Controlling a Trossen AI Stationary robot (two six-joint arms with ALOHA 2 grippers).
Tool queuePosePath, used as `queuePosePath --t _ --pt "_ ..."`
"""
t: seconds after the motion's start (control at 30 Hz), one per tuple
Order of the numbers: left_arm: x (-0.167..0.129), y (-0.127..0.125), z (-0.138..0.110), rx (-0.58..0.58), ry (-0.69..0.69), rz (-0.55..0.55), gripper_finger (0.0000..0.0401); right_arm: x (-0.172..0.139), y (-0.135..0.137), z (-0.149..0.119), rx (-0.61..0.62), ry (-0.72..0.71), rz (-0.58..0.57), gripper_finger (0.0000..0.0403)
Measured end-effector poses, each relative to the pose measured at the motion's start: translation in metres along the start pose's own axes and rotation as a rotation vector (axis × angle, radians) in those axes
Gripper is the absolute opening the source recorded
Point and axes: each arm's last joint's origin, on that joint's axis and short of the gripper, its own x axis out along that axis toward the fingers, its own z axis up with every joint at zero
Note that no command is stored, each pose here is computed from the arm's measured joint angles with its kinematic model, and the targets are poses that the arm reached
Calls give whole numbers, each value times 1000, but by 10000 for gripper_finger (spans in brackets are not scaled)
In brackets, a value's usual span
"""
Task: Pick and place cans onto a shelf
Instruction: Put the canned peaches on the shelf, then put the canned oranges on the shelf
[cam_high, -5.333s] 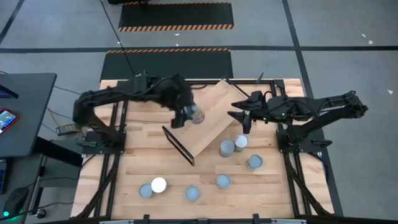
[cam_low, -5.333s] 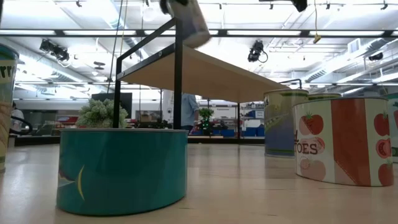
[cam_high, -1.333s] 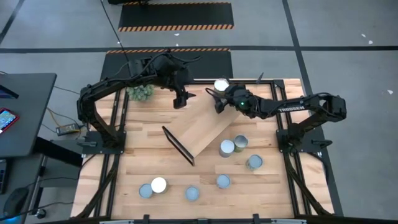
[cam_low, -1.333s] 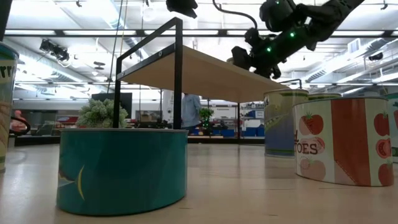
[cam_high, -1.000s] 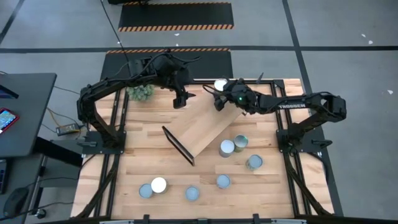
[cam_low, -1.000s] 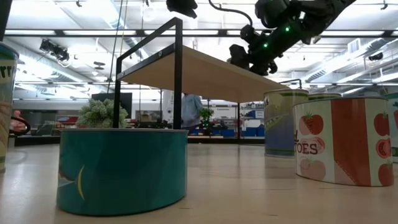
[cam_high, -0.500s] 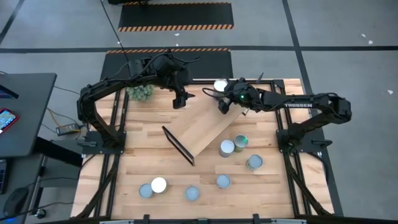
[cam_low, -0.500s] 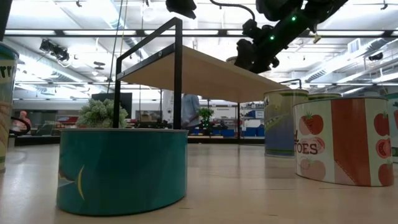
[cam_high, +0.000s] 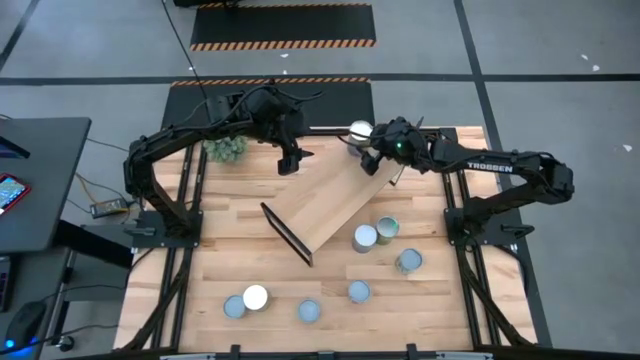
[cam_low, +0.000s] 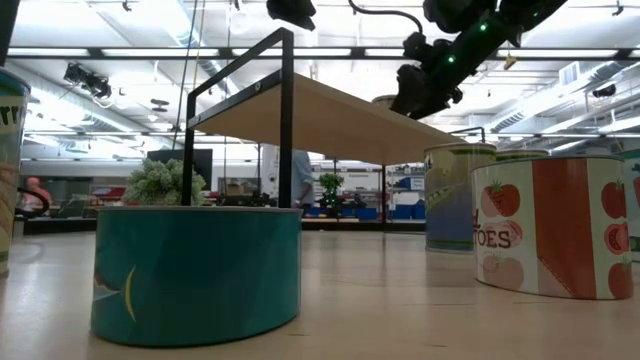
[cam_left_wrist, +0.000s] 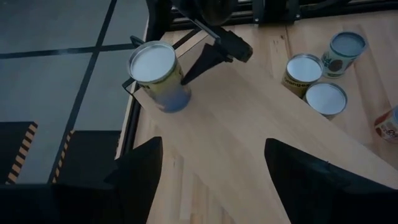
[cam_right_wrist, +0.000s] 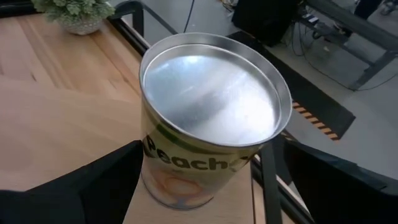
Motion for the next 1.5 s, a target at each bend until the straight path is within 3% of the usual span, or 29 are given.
queuePosePath --t 0.73,0.97,1.27,1.5 --pt "0 0 0 2 -1 0 288 8 -23 1 29 -7 24 398" --pt "-45 -2 -1 6 -97 29 288 -19 -18 4 76 -21 36 398" --pt "-35 -14 -40 -58 -80 22 253 -50 -3 0 146 7 113 398" --pt "-24 -26 -63 -153 -143 -24 223 -70 28 -6 183 40 261 398"
